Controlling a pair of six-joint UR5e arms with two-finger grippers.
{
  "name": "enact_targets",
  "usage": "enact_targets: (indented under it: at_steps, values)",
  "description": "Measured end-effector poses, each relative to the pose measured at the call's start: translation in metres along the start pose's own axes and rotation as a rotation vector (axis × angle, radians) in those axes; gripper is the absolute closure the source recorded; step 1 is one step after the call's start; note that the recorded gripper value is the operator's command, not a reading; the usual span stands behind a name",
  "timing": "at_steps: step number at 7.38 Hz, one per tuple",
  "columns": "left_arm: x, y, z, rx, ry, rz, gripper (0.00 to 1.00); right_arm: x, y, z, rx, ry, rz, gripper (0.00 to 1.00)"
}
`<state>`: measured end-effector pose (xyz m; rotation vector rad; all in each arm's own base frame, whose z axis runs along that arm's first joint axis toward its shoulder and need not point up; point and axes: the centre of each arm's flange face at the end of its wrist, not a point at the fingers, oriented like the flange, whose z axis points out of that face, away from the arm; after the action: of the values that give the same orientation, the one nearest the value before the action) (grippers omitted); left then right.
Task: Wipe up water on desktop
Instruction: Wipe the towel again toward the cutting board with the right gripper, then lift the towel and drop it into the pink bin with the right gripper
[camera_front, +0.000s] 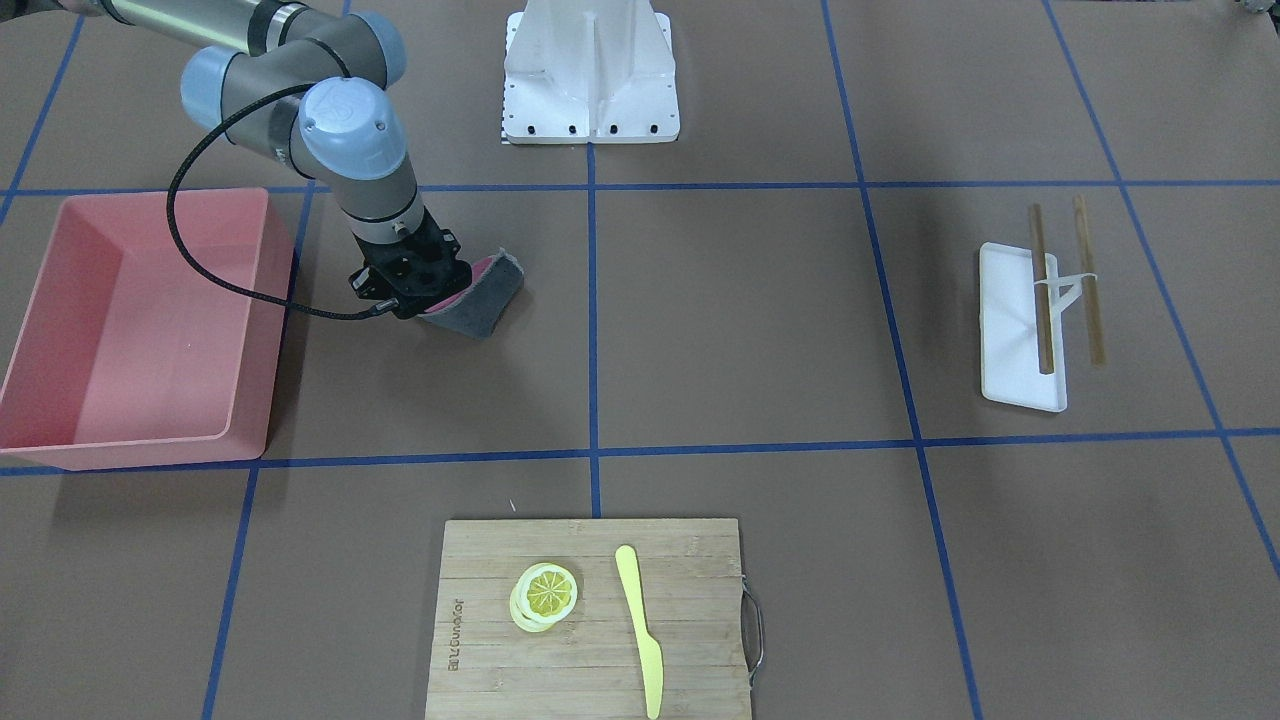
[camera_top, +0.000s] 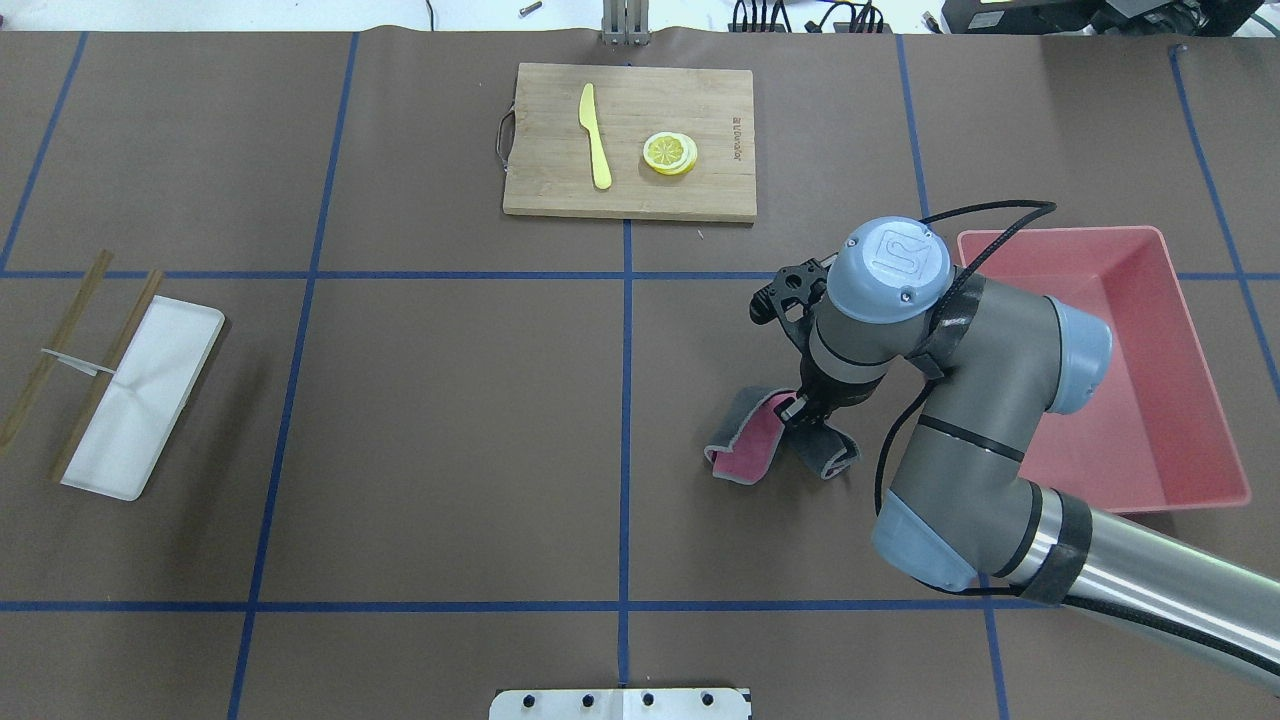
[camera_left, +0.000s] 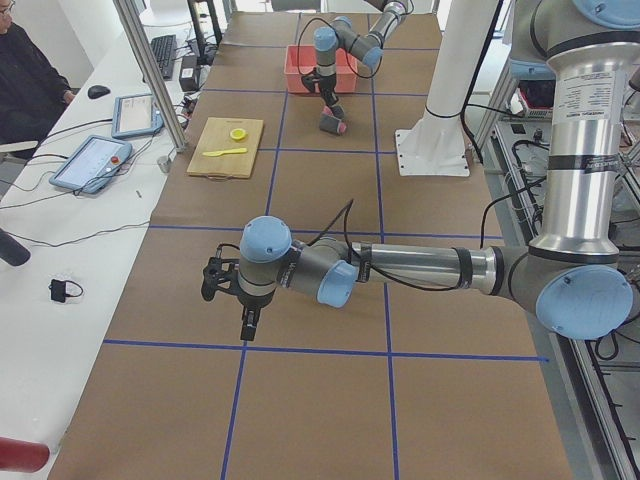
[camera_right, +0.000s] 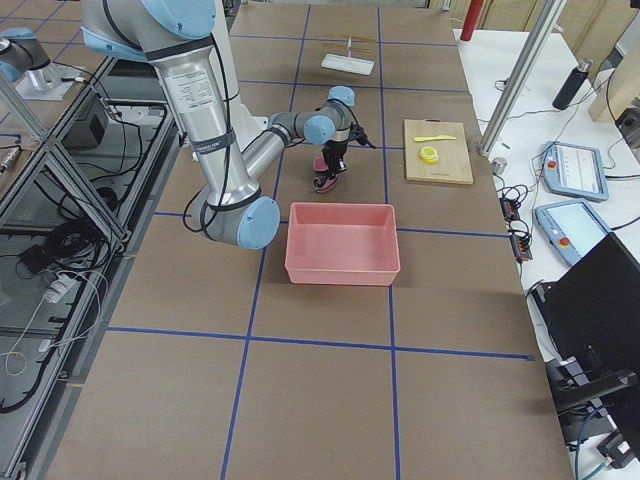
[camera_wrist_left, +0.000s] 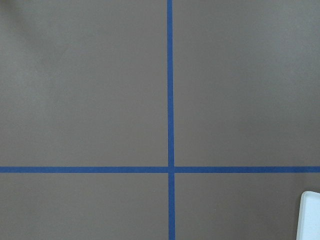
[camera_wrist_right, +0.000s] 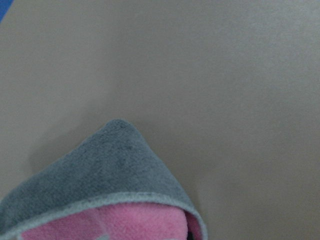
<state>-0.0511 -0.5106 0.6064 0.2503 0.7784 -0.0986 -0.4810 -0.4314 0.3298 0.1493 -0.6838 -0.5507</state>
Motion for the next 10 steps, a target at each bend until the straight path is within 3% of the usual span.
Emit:
enact_targets:
  at_steps: [2,6,7,10]
  values:
    - [0.001,-0.001,0.0,0.001,0.0,0.0,0.02,0.03,-0.027,0.004,-0.006,0.032,0.023,1.0]
    - [0.001,-0.001,-0.001,0.002,0.001,0.001,0.02,0.084,-0.073,-0.016,0.004,0.045,0.059,1.0]
    - [0.001,-0.001,-0.001,0.003,0.001,0.002,0.02,0.091,-0.085,-0.031,0.025,0.038,0.067,1.0]
    - [0.003,-0.001,-0.004,0.007,0.003,0.005,0.02,0.116,-0.096,-0.113,0.199,-0.018,0.059,1.0]
